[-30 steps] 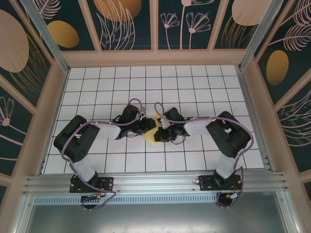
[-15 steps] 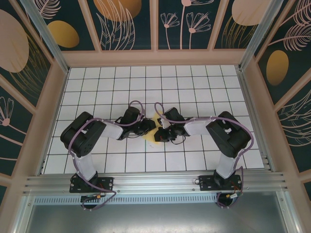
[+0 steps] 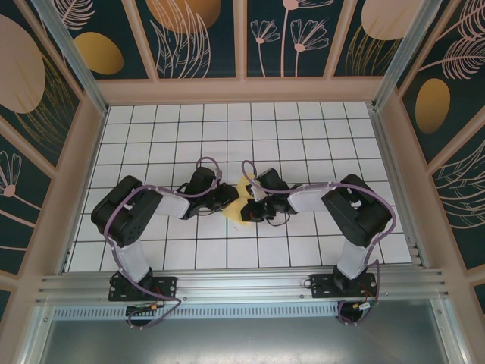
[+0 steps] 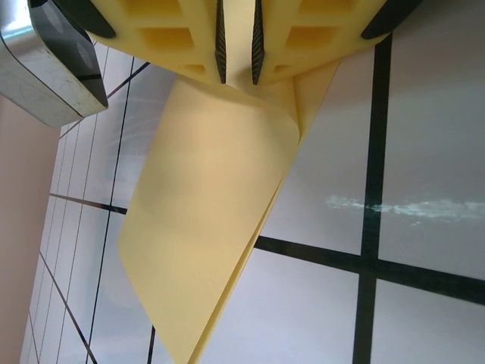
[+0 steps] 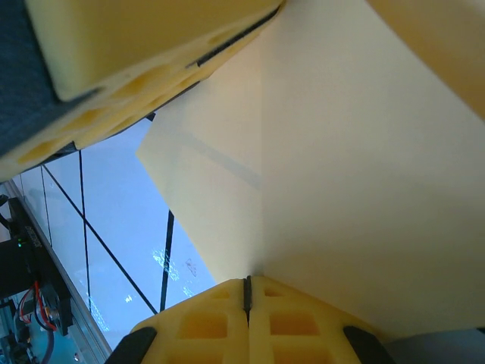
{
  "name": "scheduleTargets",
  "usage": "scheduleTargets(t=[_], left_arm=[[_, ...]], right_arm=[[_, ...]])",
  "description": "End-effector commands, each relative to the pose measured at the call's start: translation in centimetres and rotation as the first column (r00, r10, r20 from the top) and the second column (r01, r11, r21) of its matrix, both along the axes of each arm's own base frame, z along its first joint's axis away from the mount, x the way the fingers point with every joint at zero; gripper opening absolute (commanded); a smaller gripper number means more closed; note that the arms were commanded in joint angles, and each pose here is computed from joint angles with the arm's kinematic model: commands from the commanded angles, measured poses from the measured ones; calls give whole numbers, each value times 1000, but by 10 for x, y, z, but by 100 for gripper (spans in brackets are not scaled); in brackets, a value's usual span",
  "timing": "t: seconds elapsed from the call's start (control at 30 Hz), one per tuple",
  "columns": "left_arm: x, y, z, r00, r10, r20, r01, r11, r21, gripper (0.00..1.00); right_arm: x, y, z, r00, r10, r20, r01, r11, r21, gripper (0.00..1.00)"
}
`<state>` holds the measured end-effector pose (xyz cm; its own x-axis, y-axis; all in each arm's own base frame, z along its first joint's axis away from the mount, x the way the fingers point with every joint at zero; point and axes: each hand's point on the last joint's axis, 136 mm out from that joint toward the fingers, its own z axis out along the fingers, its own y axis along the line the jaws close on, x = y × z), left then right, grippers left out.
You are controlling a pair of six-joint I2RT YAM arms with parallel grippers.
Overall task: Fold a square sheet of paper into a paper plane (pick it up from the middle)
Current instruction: Fold the triangle a second time at the center of the table.
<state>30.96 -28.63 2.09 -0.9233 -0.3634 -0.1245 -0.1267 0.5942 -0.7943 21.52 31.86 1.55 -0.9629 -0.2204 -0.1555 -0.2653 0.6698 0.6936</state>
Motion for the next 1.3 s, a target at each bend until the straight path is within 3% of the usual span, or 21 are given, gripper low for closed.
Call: scheduleTargets(t=[0.0, 0.33, 0.73, 1.0, 1.13, 1.27], left_arm=[[15, 29, -16, 994, 108, -6, -107, 987, 116, 21], [32, 42, -17, 985, 172, -4, -167, 960, 224, 28], [48, 41, -11, 986, 168, 14, -165, 943, 288, 34], [35, 23, 31, 997, 66, 47, -73, 984, 162, 28], [17, 12, 38, 1000, -9, 24, 6, 996, 92, 20], [8, 2, 40, 998, -53, 23, 51, 997, 66, 19]], right_arm=[[-24, -27, -27, 995, -23, -93, 12, 993, -122, 1], [-24, -25, -23, 996, -17, -88, 7, 994, -111, 1], [-25, -24, -23, 996, -9, -87, 0, 994, -109, 1], [-20, -21, -22, 997, -12, -76, 4, 994, -106, 2], [-18, -20, -21, 997, -14, -71, 7, 994, -107, 2], [-16, -19, -21, 998, -18, -68, 11, 994, -108, 2]])
